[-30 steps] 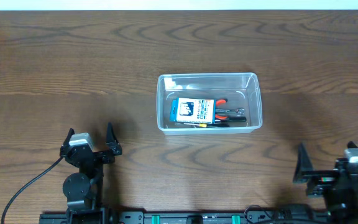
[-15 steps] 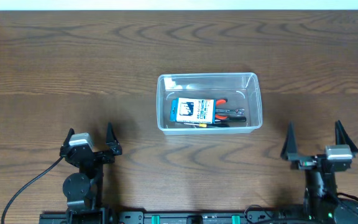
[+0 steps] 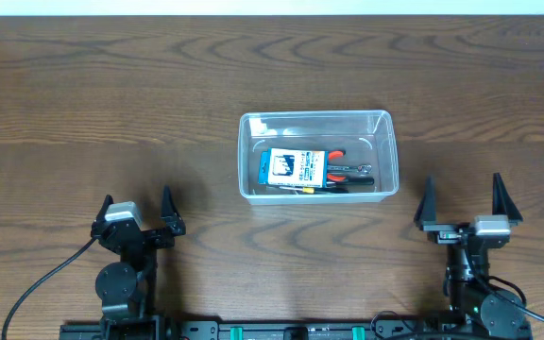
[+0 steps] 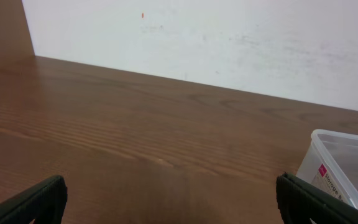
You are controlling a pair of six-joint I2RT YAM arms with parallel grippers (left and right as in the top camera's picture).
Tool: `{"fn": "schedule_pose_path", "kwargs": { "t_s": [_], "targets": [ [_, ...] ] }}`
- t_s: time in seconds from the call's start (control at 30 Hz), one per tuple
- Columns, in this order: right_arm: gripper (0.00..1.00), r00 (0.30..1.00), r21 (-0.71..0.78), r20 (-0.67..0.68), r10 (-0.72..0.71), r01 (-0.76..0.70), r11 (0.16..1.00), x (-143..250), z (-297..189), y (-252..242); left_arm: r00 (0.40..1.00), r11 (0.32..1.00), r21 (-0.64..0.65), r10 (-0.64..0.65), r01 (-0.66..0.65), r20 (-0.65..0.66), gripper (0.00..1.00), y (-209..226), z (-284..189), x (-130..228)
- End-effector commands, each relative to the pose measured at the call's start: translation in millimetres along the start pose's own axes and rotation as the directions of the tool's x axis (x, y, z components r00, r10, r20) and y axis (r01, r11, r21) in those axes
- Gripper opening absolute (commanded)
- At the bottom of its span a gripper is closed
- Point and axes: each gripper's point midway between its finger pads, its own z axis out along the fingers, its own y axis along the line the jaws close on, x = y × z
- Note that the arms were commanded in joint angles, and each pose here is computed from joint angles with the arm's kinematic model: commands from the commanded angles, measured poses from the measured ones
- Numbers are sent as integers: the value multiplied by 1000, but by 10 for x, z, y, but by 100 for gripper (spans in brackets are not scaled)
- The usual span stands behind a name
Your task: Pack container
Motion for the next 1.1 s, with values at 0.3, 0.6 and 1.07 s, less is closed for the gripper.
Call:
{"fn": "schedule_pose_path", "kwargs": {
  "t_s": [0.3,0.6,1.07],
  "targets": [
    [99,998,-9,-69,-10,10,1000,327,-13,29,999,1000,-29,5,-6,-46,98,65,7,153],
    [99,967,-32,-254,-8,-1,999,782,-89,82,999,1000,-29,5,-6,-46,98,65,7,153],
    [99,939,-38,-345,-8,-5,999,1006,-160,99,999,1000,-29,5,-6,-46,98,65,7,153]
  ]
}}
